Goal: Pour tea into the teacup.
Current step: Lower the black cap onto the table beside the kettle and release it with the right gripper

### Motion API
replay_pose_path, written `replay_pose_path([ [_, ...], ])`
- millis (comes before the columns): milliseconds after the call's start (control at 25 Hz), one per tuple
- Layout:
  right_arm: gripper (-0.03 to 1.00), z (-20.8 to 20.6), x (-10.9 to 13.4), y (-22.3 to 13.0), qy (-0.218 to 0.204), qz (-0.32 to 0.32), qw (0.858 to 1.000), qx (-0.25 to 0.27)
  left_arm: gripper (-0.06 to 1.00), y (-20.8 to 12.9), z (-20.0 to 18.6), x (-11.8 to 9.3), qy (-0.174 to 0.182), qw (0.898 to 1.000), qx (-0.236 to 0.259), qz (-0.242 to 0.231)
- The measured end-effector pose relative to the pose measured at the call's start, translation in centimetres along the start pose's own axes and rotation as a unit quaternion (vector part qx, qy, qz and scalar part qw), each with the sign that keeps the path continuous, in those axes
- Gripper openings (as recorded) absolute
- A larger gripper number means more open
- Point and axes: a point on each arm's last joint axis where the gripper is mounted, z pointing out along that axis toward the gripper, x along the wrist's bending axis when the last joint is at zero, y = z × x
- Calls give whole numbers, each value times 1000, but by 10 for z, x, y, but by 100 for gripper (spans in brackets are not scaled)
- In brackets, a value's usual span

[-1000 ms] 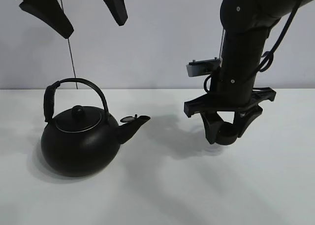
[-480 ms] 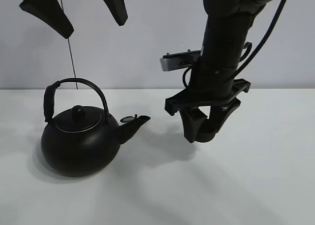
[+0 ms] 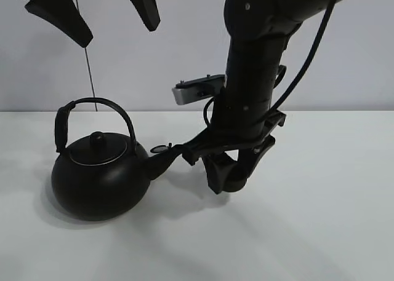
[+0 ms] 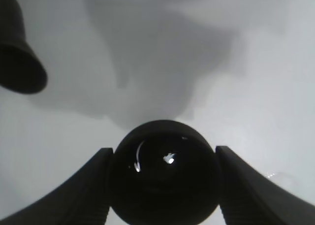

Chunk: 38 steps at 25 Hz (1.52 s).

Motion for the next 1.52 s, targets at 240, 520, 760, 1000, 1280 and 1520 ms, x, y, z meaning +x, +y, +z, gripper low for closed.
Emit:
replay_pose_path([
  [240, 40, 26, 0, -1, -3, 3, 1000, 21, 69, 0, 0, 0, 0, 1000, 0, 0],
  [520, 40, 30, -3, 2, -20, 0, 1000, 6, 69, 0, 0, 0, 0, 1000, 0, 0],
  [760, 40, 32, -3, 2, -20, 2, 1000, 6, 69, 0, 0, 0, 0, 1000, 0, 0],
  [1000, 44, 32, -3, 2, -19, 4, 1000, 10, 69, 0, 0, 0, 0, 1000, 0, 0],
  [1280, 57, 20, -3, 0, -20, 14, 1000, 16, 69, 0, 0, 0, 0, 1000, 0, 0],
  [1520, 61, -26, -22, -7, -27, 62, 998, 4, 69, 0, 0, 0, 0, 1000, 0, 0],
])
